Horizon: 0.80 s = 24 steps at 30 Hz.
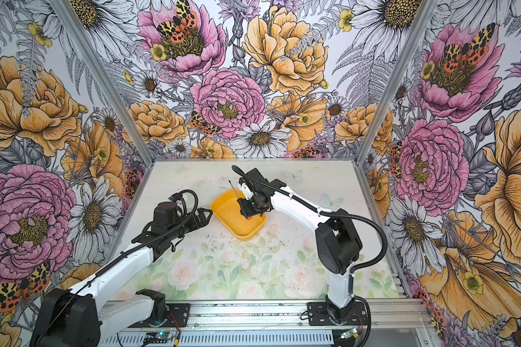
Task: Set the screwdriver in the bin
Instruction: 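Lift the screwdriver with the right gripper and carry it over the yellow bin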
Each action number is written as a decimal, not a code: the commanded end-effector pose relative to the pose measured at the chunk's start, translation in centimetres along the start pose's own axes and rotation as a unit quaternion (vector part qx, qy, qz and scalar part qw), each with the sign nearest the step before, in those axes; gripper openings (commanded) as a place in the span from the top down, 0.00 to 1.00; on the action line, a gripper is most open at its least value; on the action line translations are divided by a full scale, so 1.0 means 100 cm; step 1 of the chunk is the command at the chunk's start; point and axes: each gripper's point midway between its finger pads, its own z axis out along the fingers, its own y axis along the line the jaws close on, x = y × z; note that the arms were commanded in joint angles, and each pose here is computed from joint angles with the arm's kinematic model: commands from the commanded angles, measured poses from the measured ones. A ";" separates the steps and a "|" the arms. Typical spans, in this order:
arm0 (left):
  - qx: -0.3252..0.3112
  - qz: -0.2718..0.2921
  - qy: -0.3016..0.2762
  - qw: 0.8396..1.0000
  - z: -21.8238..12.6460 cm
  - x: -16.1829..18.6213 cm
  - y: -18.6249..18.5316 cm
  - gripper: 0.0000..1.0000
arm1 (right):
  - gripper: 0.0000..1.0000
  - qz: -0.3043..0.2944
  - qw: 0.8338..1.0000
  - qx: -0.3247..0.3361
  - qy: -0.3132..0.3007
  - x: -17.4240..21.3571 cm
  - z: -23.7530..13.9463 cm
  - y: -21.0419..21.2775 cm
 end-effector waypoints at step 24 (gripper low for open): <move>0.008 -0.010 0.005 1.000 0.003 0.001 0.003 0.01 | 1.00 -0.061 0.993 0.066 0.082 0.017 0.037 -0.016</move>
